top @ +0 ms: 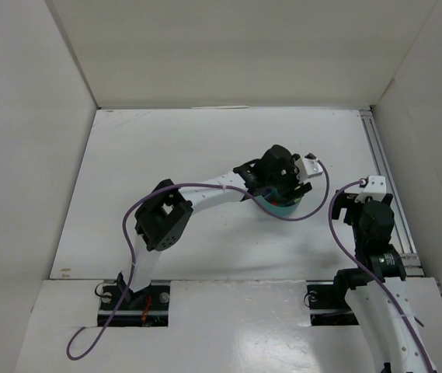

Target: Sort the legos into containers by color

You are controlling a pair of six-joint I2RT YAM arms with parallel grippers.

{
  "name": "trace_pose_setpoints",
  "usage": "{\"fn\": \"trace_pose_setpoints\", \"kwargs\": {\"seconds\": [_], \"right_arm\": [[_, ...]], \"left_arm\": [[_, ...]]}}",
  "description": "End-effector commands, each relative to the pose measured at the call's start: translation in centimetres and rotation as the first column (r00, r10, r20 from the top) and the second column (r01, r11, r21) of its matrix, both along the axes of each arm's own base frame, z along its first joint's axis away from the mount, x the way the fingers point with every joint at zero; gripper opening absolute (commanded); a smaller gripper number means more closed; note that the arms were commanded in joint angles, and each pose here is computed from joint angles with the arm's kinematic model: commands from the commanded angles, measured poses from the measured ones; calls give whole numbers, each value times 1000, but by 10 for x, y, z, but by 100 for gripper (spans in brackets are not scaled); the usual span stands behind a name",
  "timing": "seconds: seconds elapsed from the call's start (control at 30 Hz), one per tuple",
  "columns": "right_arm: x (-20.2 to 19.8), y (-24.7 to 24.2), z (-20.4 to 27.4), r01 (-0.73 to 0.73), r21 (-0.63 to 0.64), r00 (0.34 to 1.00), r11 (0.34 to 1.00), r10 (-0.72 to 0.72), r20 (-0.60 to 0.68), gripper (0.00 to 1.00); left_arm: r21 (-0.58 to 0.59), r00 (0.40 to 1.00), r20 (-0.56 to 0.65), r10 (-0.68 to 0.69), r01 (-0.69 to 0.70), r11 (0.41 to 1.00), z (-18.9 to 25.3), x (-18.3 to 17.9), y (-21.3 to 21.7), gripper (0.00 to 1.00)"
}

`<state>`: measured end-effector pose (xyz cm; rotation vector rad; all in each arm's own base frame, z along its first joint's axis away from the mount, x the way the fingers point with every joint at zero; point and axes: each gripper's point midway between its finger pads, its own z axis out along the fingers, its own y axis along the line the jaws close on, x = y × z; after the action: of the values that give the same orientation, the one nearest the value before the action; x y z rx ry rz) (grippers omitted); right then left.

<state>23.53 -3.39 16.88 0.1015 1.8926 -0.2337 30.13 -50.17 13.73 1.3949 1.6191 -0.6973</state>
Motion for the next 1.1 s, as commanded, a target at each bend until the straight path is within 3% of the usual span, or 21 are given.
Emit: {"fn": "trace_pose_setpoints", "kwargs": {"seconds": [0.0, 0.07, 0.13, 0.17, 0.27, 0.37, 0.4, 0.47, 0.5, 0.57, 0.6, 0.63, 0.73, 0.8, 0.87, 1.07], "right_arm": [[6, 1, 17, -6, 2, 998, 1000, 6, 70, 100], [7, 1, 15, -6, 2, 998, 1000, 6, 60, 100], [7, 1, 15, -6, 2, 998, 1000, 6, 60, 100], [8, 1, 13, -6, 1, 999, 1000, 6, 50, 100], [8, 1, 15, -6, 1, 999, 1000, 6, 50, 100], [10, 2, 13, -14, 3, 999, 1000, 14, 39, 100], [10, 2, 9, -14, 3, 1000, 1000, 14, 25, 100], [10, 3, 4, -11, 12, 1000, 1000, 11, 4, 100], [12, 3, 6, -11, 12, 1000, 1000, 11, 0, 100], [13, 5, 1, -18, 22, 999, 1000, 18, -27, 100], [14, 5, 3, -18, 22, 999, 1000, 18, -28, 100], [14, 5, -2, -17, 22, 998, 1000, 18, -52, 100], [15, 7, 3, -26, 25, 999, 999, 27, -42, 100], [13, 7, 1, -26, 25, 998, 999, 27, -52, 100], [14, 7, 5, -26, 25, 999, 999, 27, -43, 100], [13, 7, 7, -26, 26, 999, 999, 27, -34, 100]], "left_arm": [[-112, 999, 40, 17, -12, 994, 56, 4, -5, 64], [-152, 998, 52, 23, -15, 988, 77, 3, -5, 71], [-209, 995, 80, 61, -43, 977, 112, 3, 2, 93], [-235, 994, 62, 94, -77, 969, 125, 4, 6, 98], [-304, 978, 70, 197, -167, 938, 165, 4, 31, 100], [-341, 927, -57, 371, -367, 865, 177, 2, 69, 100], [-338, 860, -89, 502, -501, 797, 175, 14, 92, 100], [-309, 742, -228, 630, -669, 676, 156, 11, 132, 100], [-272, 641, -256, 724, -766, 582, 141, 21, 162, 100], [-194, 489, -349, 800, -872, 448, 114, 21, 206, 100], [-91, 351, -444, 824, -933, 349, 90, 15, 229, 100], [-31, 218, -465, 858, -973, 231, 70, 21, 269, 100], [84, -22, -496, 868, -996, 23, 32, 13, 330, 100], [99, -90, -498, 863, -994, -46, 17, -1, 357, 100], [98, -118, -516, 849, -992, -78, 14, -7, 372, 100], [26, -79, -589, 804, -997, -80, 19, -23, 384, 100]]}}
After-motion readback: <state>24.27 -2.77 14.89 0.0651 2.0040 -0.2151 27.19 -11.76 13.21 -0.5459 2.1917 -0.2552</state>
